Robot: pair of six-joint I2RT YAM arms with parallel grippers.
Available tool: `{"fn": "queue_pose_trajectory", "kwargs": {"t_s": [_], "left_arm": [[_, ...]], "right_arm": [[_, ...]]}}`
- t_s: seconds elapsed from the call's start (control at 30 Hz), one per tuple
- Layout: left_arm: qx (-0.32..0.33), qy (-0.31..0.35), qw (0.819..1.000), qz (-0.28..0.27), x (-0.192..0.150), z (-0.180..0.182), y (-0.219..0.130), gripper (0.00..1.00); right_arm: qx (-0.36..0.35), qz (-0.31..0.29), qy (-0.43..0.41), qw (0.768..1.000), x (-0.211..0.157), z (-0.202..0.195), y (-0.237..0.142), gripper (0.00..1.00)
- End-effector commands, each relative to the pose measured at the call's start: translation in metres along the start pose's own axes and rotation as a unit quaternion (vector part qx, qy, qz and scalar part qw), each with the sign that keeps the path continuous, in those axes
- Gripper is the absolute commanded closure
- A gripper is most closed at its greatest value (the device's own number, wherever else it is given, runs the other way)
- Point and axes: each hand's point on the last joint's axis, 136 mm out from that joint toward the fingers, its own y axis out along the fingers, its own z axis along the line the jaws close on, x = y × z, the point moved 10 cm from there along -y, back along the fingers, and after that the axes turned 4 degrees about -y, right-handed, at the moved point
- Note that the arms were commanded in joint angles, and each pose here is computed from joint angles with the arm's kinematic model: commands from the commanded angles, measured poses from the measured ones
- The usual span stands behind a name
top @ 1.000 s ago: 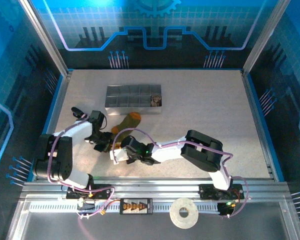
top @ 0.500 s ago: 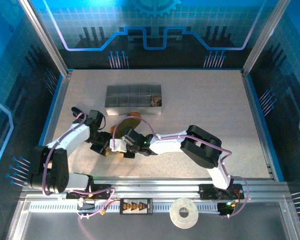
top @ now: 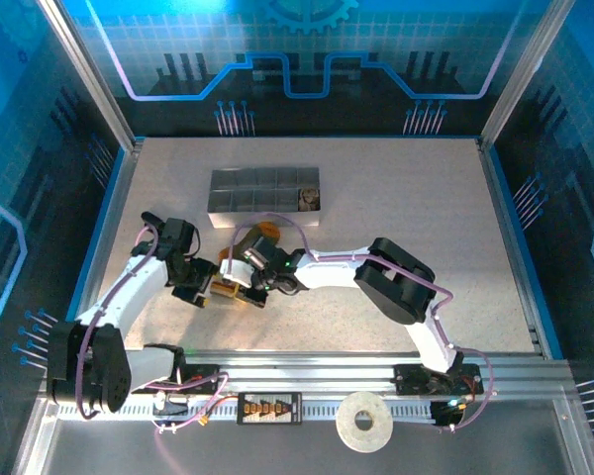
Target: Roll the socks
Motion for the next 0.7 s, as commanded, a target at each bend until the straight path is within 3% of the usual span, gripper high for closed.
{"fn": "queue_pose_trajectory", "kwargs": {"t_s": [0.0,0.47,0.67], "left_arm": [[-0.035,0.022,0.998,0.036,-0.003,-0.001,0.007,0.46],[-0.028,0.028,0.998,0.052,-0.002,0.003,0.035,0.51],[-0.004,0.029,0.999,0.037,0.002,0.005,0.045,0.60]], "right_arm": [[0.064,0.172,0.127,0.975,-0.087,0.009,0.026,1.00],[0.117,0.167,0.226,0.953,-0.077,-0.019,0.026,1.00],[0.129,0.190,0.280,0.932,-0.094,-0.026,0.035,1.00]]}}
